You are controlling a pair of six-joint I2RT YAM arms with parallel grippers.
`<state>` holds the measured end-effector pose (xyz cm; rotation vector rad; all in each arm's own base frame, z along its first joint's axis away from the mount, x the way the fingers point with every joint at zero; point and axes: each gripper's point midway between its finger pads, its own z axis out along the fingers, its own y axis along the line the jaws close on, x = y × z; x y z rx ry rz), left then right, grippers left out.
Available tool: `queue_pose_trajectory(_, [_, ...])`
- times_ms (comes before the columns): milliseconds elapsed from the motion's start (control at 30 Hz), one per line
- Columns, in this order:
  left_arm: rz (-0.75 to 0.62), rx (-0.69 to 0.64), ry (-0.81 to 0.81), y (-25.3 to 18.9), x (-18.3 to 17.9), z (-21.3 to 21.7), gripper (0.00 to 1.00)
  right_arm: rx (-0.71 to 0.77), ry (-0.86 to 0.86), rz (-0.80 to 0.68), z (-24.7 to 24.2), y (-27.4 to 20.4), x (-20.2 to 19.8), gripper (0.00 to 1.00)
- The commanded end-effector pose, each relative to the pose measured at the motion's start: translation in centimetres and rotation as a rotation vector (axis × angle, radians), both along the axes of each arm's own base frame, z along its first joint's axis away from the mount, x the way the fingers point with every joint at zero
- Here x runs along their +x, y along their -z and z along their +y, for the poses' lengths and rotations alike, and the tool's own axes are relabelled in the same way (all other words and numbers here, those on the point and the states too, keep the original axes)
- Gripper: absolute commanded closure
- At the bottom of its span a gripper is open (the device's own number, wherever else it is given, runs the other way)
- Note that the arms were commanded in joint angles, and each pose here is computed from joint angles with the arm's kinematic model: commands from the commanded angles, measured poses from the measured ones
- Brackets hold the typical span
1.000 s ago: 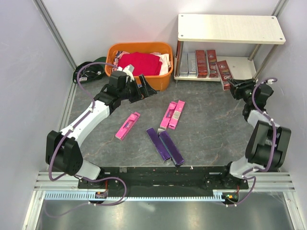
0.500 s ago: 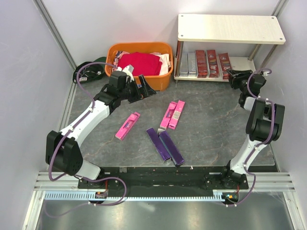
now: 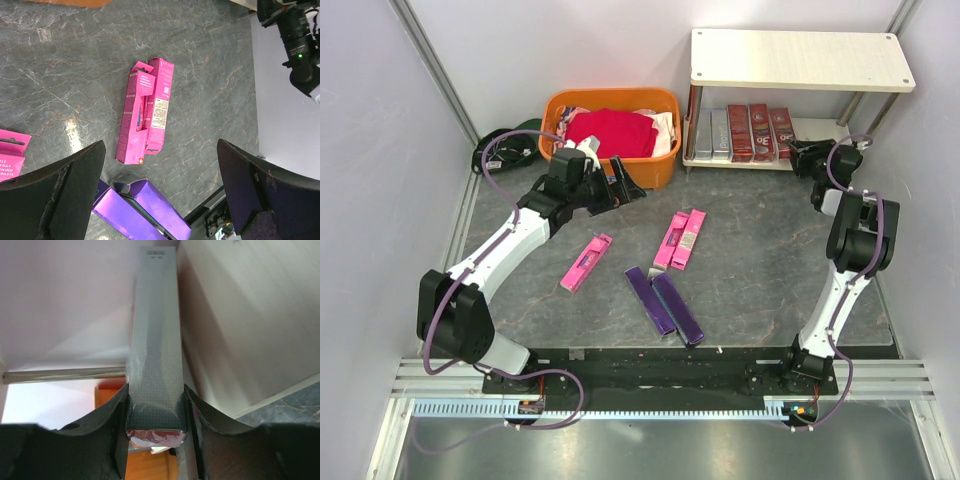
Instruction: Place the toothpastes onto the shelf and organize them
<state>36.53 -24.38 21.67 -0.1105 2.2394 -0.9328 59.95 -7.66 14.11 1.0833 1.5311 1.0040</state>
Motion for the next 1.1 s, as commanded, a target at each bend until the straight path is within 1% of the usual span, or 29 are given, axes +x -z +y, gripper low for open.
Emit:
queue_pose_trajectory(0, [-0.054,0.011,0.020,-1.5,0.5,-0.2,0.00,-0.014,-0.033,-0.045,0.7,-0.2,1.3,0.59])
queue_pose_trajectory(33, [-0.055,0.010,0.019,-1.5,0.5,-0.2,0.00,-0.013,-0.030,-0.041,0.5,0.2,1.3,0.58])
queue_pose_trajectory(67, [-0.056,0.008,0.019,-1.6,0.5,-0.2,0.00,-0.008,-0.031,-0.029,0.6,1.0,1.3,0.54])
queue_pose_trajectory(133, [-0.057,0.010,0.018,-1.6,0.4,-0.1,0.00,0.003,-0.037,-0.027,0.8,1.5,1.4,0.49])
queue_pose_trajectory(200, [-0.056,0.007,0.020,-1.6,0.4,-0.2,0.00,0.020,-0.045,-0.016,1.0,2.4,1.5,0.41])
queue_pose_trajectory(233, [-0.052,0.007,0.022,-1.6,0.3,-0.2,0.00,0.024,-0.048,-0.008,1.1,2.8,1.6,0.34])
queue_pose_trajectory(300, [-0.048,0.005,0.026,-1.5,0.3,-0.3,0.00,0.026,-0.051,0.009,1.3,3.3,1.5,0.27])
queue_pose_trajectory(333, [-0.047,0.004,0.029,-1.4,0.3,-0.3,0.00,0.027,-0.052,0.015,1.4,3.4,1.4,0.19])
queue_pose_trajectory(400, [-0.044,0.003,0.027,-1.4,0.2,-0.3,0.00,0.028,-0.050,0.039,1.4,3.7,1.1,0.09])
queue_pose_trajectory(433, [-0.045,0.000,0.030,-1.4,0.2,-0.3,0.00,0.014,-0.043,0.043,1.3,3.3,0.9,0.02])
queue_pose_trajectory(500, [-0.039,0.000,0.032,-1.3,0.1,-0.4,0.00,0.010,-0.040,0.092,1.3,3.9,0.4,0.02])
queue_pose_trajectory(567, [-0.038,-0.001,0.040,-1.2,0.0,-0.4,0.00,-0.016,-0.042,0.107,1.3,3.4,0.0,0.02])
queue_pose_trajectory(600, [-0.038,-0.002,0.041,-1.2,0.0,-0.5,0.00,-0.023,-0.040,0.143,1.3,3.8,-0.5,0.02])
queue_pose_trajectory(767, [-0.029,-0.002,0.047,-0.9,0.0,-0.6,0.00,-0.107,-0.027,0.157,1.1,1.9,-1.8,0.02])
queue_pose_trajectory(1067, [-0.018,-0.004,0.057,-0.6,-0.4,-0.7,0.00,-0.137,-0.033,0.175,1.3,0.4,-3.1,0.02])
